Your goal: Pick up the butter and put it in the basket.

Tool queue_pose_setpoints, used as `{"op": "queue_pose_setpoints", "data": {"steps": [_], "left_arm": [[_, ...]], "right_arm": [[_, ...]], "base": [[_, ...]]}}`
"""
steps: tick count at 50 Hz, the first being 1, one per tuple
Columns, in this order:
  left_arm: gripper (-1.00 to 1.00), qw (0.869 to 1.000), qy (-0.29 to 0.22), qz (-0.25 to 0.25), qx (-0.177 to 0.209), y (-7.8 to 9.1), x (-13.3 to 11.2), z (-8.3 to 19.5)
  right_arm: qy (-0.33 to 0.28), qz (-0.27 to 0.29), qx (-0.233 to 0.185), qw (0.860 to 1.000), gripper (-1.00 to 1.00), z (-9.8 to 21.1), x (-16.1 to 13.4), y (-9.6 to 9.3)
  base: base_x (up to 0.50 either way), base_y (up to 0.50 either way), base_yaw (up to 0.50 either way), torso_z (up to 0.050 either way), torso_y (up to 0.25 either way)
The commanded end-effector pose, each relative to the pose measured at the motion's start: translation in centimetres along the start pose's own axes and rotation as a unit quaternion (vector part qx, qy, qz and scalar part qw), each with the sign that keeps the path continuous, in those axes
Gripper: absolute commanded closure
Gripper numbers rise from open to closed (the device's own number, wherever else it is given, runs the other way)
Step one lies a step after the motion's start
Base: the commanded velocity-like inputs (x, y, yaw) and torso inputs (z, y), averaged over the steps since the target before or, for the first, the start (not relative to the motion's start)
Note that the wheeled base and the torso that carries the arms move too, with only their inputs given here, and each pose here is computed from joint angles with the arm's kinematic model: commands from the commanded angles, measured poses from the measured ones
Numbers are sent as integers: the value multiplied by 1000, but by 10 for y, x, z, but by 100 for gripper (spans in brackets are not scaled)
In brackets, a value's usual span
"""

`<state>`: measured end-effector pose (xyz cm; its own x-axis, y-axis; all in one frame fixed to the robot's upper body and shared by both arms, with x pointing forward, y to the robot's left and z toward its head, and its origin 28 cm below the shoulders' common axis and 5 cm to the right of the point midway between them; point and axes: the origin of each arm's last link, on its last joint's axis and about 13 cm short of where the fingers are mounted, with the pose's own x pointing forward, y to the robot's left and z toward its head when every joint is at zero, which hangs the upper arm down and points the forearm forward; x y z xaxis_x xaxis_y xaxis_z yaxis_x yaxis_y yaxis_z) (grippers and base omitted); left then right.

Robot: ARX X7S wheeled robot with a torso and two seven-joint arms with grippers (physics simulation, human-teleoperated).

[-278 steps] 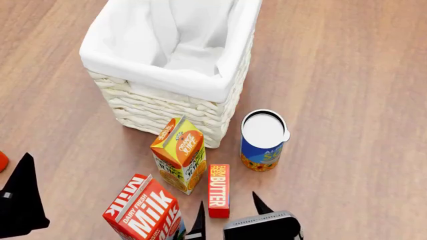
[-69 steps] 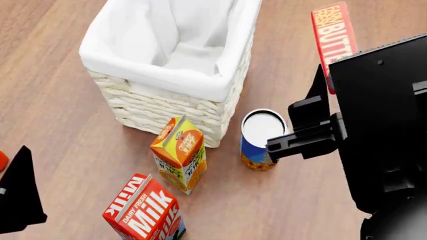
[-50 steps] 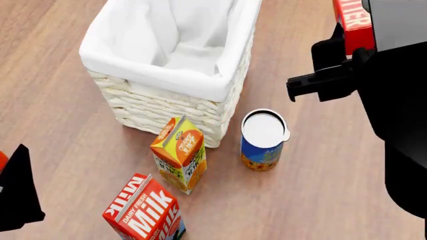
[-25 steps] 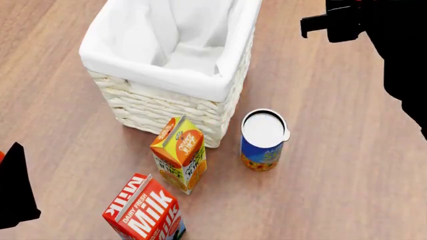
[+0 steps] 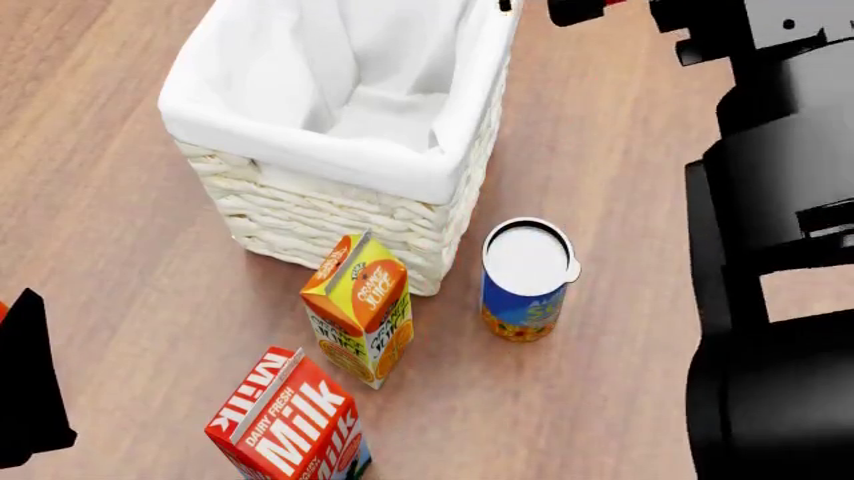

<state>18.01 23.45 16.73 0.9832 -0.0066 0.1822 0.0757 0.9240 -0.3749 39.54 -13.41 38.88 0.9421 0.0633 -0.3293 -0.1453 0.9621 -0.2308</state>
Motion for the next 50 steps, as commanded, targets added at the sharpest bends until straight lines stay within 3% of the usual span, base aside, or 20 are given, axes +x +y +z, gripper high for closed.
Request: {"op": "queue_pose_setpoints", "data": {"steps": [1, 12, 18, 29, 50], "left_arm": [[-100, 1000, 0, -1, -2, -1, -1, 1], [-100, 1000, 2, -2, -1, -1, -1, 0], [-100, 1000, 4, -7, 1, -2, -2, -2], [-100, 1000, 3, -7, 0, -2, -1, -1], [-100, 1000, 1, -1, -2, -3, -4, 2]], "right_arm": [[-1, 59, -40, 997, 100, 18, -2, 18], [-18, 141, -68, 988, 100, 24, 2, 36], [-26, 198, -101, 975, 100, 28, 2, 44], [-44, 260, -123, 957, 100, 33, 3, 54], [-34, 265, -88, 960, 100, 15, 17, 54]], "base": [[0, 0, 0, 0, 0], [0, 0, 0, 1, 1], [0, 0, 0, 0, 2], [0, 0, 0, 1, 1], [0, 0, 0, 0, 1]]}}
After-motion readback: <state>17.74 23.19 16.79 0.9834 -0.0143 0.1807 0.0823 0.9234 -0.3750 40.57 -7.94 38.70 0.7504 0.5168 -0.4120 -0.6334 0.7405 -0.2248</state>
